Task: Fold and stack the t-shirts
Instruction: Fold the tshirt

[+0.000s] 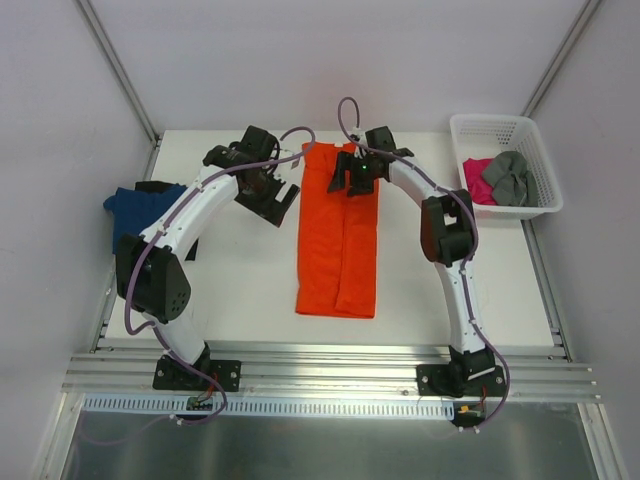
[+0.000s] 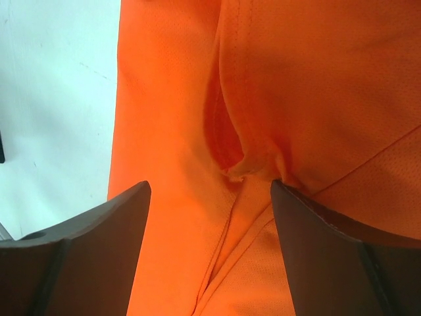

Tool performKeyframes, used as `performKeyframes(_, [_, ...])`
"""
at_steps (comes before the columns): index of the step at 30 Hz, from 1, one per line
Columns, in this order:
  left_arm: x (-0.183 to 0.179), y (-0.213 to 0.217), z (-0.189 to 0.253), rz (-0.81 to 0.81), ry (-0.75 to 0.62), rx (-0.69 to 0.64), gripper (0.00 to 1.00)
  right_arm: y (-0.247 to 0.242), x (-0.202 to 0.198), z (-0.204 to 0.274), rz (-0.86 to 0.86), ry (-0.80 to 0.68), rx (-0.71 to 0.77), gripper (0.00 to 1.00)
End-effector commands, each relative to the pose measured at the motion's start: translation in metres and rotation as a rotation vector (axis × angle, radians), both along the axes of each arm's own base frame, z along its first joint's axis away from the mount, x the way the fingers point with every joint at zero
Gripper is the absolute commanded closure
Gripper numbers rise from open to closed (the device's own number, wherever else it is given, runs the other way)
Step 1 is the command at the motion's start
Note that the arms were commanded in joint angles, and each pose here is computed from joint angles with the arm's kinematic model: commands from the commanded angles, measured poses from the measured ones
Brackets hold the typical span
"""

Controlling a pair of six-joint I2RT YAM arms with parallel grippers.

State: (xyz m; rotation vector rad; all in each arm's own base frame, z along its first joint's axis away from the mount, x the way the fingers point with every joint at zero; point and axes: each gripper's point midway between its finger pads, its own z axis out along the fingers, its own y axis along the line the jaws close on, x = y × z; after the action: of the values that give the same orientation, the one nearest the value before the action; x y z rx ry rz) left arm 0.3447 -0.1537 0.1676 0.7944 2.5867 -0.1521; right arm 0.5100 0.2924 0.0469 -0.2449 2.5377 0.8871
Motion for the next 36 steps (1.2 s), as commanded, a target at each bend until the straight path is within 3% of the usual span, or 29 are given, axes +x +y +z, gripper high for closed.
performKeyframes(1, [0.0,0.005,-0.004,0.007,0.012,0.012,0.13,-0.004,0.014,0.005,-0.008,-0.044,-0.008,0.22])
performKeyframes(4, [0.002,0.005,-0.001,0.009,0.004,0.009,0.13,-0.004,0.012,0.012,0.008,-0.058,-0.001,0.22])
performKeyframes(8, [0.006,0.003,0.019,-0.002,-0.052,-0.011,0.1,-0.007,0.004,0.066,0.056,-0.19,-0.02,0.19])
performKeyframes(10, [0.009,0.004,0.033,-0.001,-0.092,-0.019,0.09,-0.015,-0.001,0.116,0.061,-0.3,-0.051,0.17])
performKeyframes(17, [0.02,0.009,0.111,0.073,-0.301,-0.12,0.07,-0.049,-0.055,0.226,0.023,-0.44,-0.083,0.16])
performKeyframes(18, [0.023,0.008,0.124,0.086,-0.339,-0.142,0.04,-0.058,-0.065,0.22,0.015,-0.426,-0.115,0.15])
performKeyframes(19, [0.021,0.007,0.131,0.118,-0.351,-0.171,0.02,-0.067,-0.081,0.245,0.006,-0.478,-0.117,0.15])
performKeyframes(22, [0.008,0.006,0.134,0.199,-0.33,-0.25,0.01,-0.094,-0.117,0.213,-0.015,-0.407,-0.207,0.15])
performKeyframes(23, [0.005,0.008,0.128,0.236,-0.302,-0.268,0.01,-0.103,-0.133,0.222,-0.034,-0.422,-0.202,0.15])
performKeyframes(28, [-0.04,-0.002,0.069,0.341,-0.023,-0.427,0.01,-0.127,-0.225,0.139,-0.081,-0.155,-0.201,0.25])
performKeyframes(31, [-0.062,0.004,0.04,0.394,0.073,-0.453,0.1,-0.14,-0.269,0.109,-0.085,-0.067,-0.213,0.3])
performKeyframes(36, [-0.098,-0.004,-0.018,0.423,0.262,-0.503,0.24,-0.149,-0.299,0.064,-0.18,0.09,-0.149,0.31])
